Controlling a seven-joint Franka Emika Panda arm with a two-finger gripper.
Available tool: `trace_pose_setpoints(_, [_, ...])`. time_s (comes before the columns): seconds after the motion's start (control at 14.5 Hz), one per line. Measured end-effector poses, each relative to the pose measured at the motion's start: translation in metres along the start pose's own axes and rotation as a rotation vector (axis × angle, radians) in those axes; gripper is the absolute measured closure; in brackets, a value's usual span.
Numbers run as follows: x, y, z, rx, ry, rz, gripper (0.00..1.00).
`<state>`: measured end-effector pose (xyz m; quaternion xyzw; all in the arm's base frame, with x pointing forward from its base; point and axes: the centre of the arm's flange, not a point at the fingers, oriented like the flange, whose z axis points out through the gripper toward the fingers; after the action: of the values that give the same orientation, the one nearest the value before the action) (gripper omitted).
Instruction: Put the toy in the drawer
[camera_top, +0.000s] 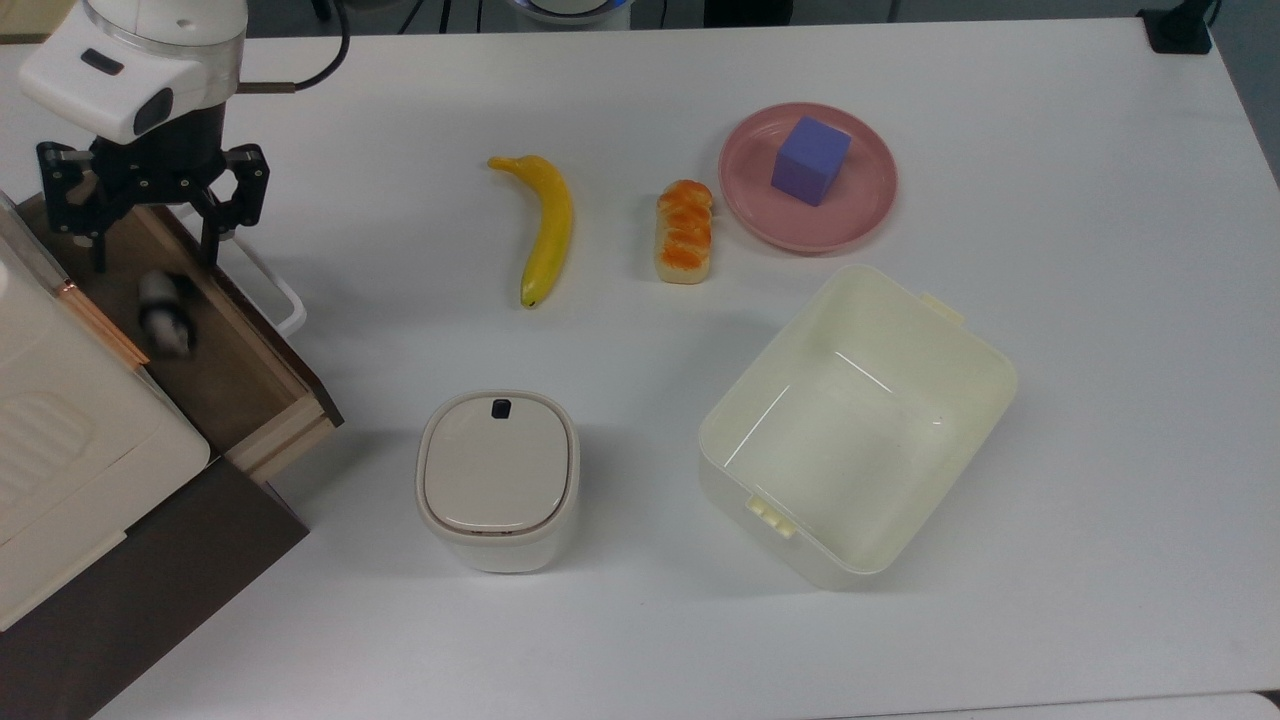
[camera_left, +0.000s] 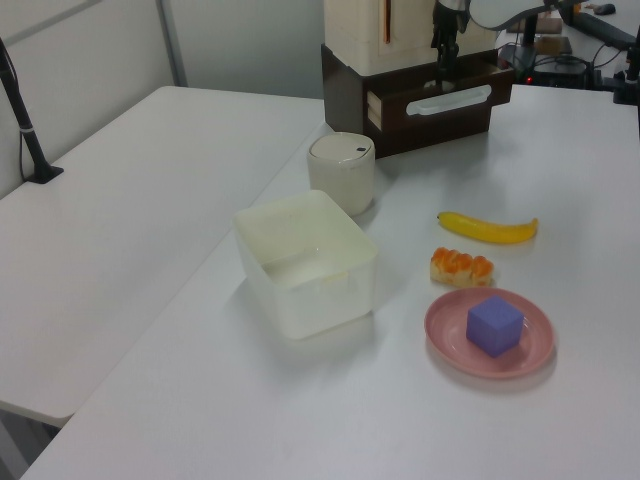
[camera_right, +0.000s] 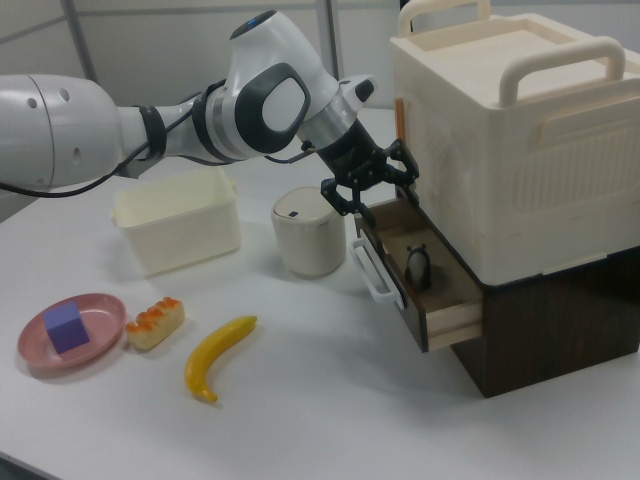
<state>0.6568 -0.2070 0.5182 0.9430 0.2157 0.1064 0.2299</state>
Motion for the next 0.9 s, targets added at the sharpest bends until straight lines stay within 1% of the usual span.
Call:
trace_pose_setpoints(0.07, [0.001,-0.001,0.000,0.001,0.002,-0.002,0.19])
trace_pose_setpoints(0.21, [0.004,-0.004,-0.002,0.003,0.006,0.000,0.19])
trace_pose_setpoints(0.34, [0.012,-0.011,-0.004,0.010,0.017,0.035,0.19])
trace_pose_setpoints(0.48, [0.030,-0.030,-0.011,0.032,0.044,0.085,0.19])
trace_pose_setpoints(0.76, [0.063,-0.075,-0.024,0.110,0.074,0.232,0.17])
trace_pose_setpoints(0.9, [0.078,-0.109,-0.033,0.181,0.033,0.294,0.11])
